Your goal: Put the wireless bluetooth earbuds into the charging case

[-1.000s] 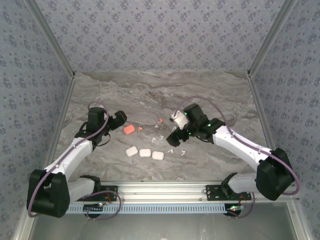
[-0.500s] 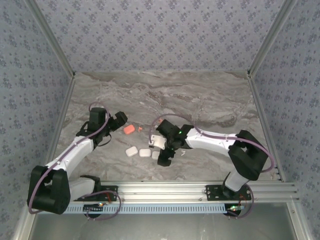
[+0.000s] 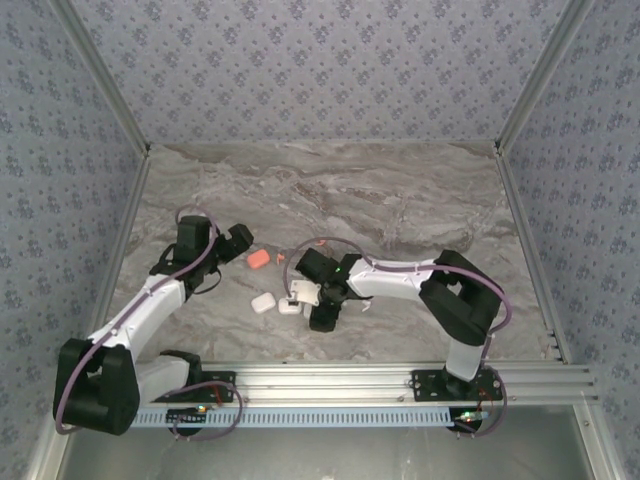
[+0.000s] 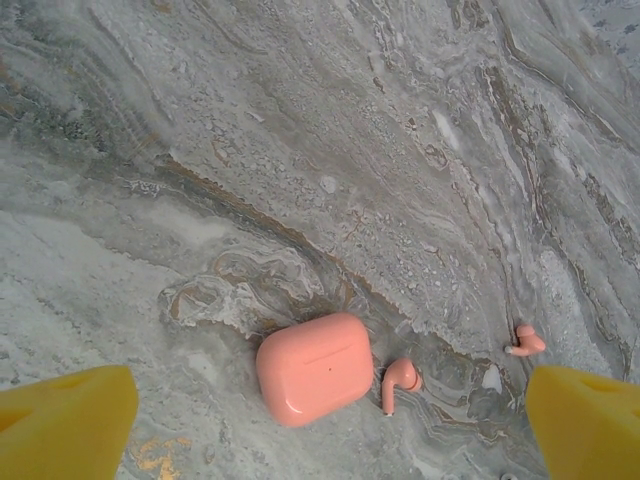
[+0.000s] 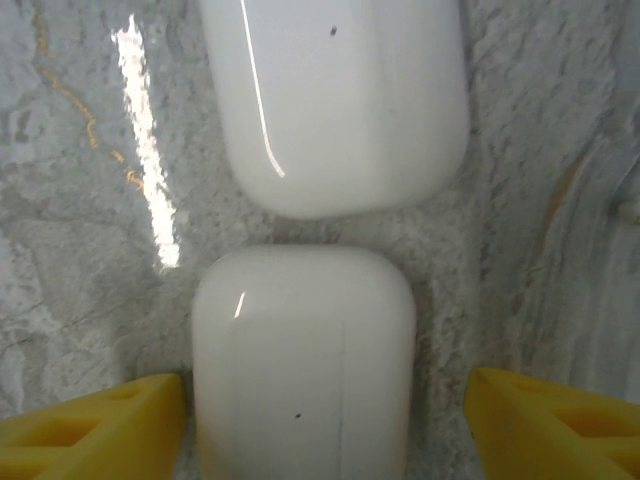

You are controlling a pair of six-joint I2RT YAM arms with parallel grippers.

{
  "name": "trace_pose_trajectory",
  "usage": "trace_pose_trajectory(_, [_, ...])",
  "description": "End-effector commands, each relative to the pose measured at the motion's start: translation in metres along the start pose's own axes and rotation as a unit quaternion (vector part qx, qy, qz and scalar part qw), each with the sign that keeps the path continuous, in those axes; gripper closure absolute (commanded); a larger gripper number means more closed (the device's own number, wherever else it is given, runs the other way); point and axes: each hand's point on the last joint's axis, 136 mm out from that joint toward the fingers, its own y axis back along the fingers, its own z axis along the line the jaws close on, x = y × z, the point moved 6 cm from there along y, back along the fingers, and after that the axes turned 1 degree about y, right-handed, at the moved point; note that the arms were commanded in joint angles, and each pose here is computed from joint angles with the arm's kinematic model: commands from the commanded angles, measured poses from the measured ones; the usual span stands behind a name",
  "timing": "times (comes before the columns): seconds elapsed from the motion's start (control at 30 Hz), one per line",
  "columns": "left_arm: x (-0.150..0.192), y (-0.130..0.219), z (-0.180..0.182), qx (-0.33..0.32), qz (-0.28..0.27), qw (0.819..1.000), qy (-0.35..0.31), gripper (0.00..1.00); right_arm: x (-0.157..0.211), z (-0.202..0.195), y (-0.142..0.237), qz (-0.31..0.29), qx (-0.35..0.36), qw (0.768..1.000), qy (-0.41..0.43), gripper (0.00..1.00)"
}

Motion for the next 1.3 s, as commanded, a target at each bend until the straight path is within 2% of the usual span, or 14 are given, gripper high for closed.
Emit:
trace_pose_trajectory(0.0, [-0.011, 0.011, -0.01, 0.003, -0.019, 1.0, -0.015, 0.01, 0.0, -0.001, -0.01, 0.015, -0.001, 1.0, 0.009, 0.29])
trace_pose_trajectory(0.27, [-0.014, 0.018, -0.012, 0.001, -0.024, 0.999, -0.029, 0.01, 0.005, -0.004, -0.006, 0.019, 0.013, 1.0, 0.013, 0.5])
trace_pose_trajectory(0.37, [-0.015, 0.02, -0.019, 0.019, -0.019, 0.999, -0.036, 0.01, 0.006, -0.011, 0.009, -0.004, 0.029, 1.0, 0.008, 0.52])
trace_pose_trajectory(0.53, [-0.016, 0.026, -0.046, 0.098, 0.013, 0.993, -0.057, 0.01, 0.007, -0.026, 0.05, -0.063, 0.069, 0.996, -0.009, 0.54])
trace_pose_trajectory(0.63, [-0.014, 0.032, -0.07, 0.169, 0.049, 0.982, -0.071, 0.04, 0.01, -0.039, 0.083, -0.106, 0.105, 0.988, -0.022, 0.54])
trace_pose_trajectory(0.77, [-0.003, 0.043, -0.111, 0.267, 0.104, 0.952, -0.11, 0.06, 0.013, -0.056, 0.13, -0.169, 0.172, 0.97, -0.032, 0.55])
trace_pose_trajectory(0.97, [0.024, 0.063, -0.171, 0.386, 0.171, 0.888, -0.182, 0.07, 0.016, -0.067, 0.189, -0.252, 0.26, 0.932, -0.026, 0.54])
trace_pose_trajectory(1.1, [0.04, 0.071, -0.198, 0.437, 0.199, 0.852, -0.211, 0.08, 0.016, -0.066, 0.21, -0.266, 0.286, 0.92, -0.012, 0.55])
trace_pose_trajectory(1.27, [0.057, 0.074, -0.217, 0.46, 0.223, 0.825, -0.241, 0.1, 0.016, -0.065, 0.221, -0.279, 0.291, 0.915, -0.009, 0.55])
